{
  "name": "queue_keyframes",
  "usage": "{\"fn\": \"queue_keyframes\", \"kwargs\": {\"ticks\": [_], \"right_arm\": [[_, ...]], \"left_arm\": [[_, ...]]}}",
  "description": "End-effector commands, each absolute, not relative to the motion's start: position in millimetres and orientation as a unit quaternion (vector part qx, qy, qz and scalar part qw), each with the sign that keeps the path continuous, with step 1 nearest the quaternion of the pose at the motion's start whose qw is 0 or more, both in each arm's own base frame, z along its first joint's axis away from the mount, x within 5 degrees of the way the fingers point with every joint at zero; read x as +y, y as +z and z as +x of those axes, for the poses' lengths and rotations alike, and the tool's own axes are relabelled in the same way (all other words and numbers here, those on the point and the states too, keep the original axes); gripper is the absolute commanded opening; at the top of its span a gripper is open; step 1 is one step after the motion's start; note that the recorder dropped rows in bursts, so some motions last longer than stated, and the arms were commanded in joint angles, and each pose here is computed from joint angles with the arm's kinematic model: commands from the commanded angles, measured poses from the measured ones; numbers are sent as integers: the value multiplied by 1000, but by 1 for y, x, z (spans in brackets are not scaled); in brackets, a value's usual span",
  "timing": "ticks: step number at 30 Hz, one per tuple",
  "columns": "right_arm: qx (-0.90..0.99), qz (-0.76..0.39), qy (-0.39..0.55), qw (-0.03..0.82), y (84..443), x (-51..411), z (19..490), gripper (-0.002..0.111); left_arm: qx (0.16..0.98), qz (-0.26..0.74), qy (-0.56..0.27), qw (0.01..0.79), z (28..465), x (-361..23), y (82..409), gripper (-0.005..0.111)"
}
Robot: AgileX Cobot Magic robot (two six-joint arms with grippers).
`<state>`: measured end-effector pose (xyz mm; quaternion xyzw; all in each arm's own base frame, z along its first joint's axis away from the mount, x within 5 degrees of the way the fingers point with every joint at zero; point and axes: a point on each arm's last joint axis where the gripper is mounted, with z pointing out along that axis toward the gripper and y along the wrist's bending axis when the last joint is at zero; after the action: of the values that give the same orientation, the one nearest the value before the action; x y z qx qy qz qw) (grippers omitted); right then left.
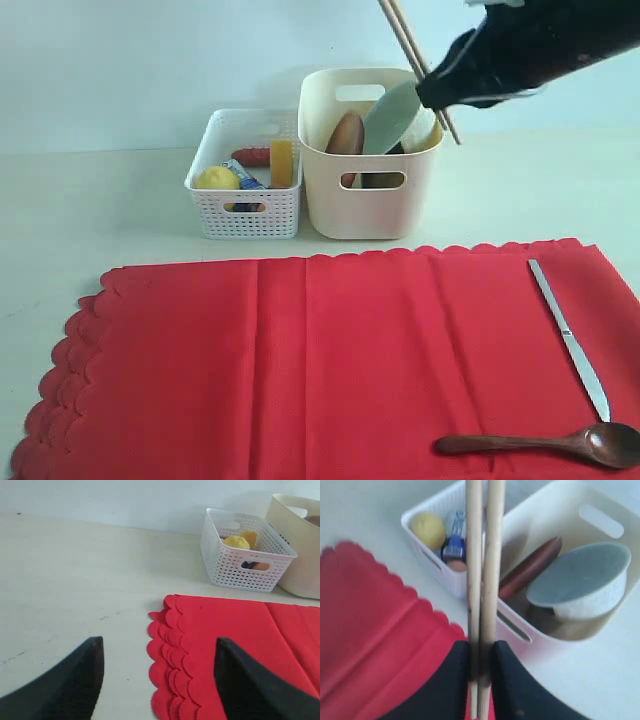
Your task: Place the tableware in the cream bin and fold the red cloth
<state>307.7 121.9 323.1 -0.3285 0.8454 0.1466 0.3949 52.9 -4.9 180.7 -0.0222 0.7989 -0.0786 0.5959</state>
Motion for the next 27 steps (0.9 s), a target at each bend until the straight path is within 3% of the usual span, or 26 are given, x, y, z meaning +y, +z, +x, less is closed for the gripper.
{"fn": "queue_keyframes", "kwargs": {"ticks": [1, 14, 21, 27], "right_arm": [[842, -229, 194, 448, 324, 126, 325, 0], [868, -172, 215, 412, 244, 156, 429, 0], [880, -192, 207, 382, 207, 160, 442, 0], [881, -204, 196, 379, 196, 160, 445, 0]], "left_arm": [[796, -27, -83, 599, 53, -5, 181, 62], [796, -27, -83, 599, 53, -5, 181, 62], [796, -27, -83, 599, 53, -5, 181, 62], [796, -27, -83, 599, 53, -5, 181, 62]]}}
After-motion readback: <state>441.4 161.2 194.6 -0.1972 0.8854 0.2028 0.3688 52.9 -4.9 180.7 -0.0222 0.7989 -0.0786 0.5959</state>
